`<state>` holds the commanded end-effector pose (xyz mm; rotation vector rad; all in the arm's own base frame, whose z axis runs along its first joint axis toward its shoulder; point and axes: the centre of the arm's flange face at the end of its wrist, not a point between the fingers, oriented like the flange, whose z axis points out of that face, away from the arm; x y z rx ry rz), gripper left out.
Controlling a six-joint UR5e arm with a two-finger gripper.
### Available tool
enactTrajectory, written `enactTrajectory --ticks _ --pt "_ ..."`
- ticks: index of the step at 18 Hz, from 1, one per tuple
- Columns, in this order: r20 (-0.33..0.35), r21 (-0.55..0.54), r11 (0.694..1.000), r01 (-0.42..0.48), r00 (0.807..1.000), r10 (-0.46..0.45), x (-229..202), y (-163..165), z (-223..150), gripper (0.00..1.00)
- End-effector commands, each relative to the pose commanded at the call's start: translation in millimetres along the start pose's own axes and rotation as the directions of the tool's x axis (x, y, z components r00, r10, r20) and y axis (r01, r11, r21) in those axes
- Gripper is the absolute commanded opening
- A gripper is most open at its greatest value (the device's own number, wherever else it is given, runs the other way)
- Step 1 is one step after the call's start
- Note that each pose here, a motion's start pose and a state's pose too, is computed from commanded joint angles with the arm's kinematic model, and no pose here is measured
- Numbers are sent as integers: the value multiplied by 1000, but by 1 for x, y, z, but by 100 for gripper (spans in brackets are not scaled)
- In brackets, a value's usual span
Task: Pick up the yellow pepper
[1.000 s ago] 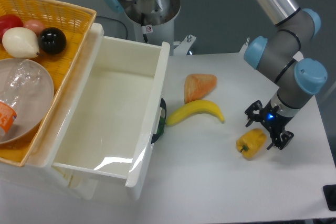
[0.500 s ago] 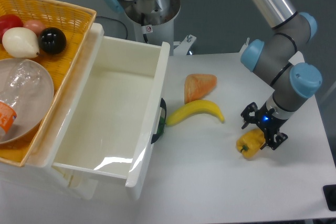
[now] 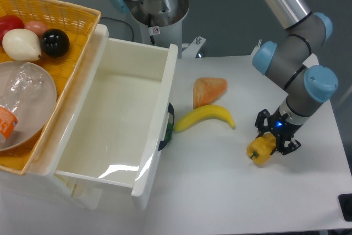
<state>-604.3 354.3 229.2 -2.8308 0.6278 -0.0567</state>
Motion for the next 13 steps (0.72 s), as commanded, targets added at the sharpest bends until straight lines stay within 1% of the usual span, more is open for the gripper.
enactTrajectory --ticks 2,5,7,10,13 --pt "17 -17 1000 6 1000 -6 2 -4 -14 37" --pt "46 -159 987 0 999 7 2 -5 -44 37" --pt "61 -225 974 -21 998 35 -2 -19 -55 37" --pt "77 -238 971 11 997 8 -8 -26 -70 36" --pt "58 -237 972 12 998 2 -13 -31 -93 35"
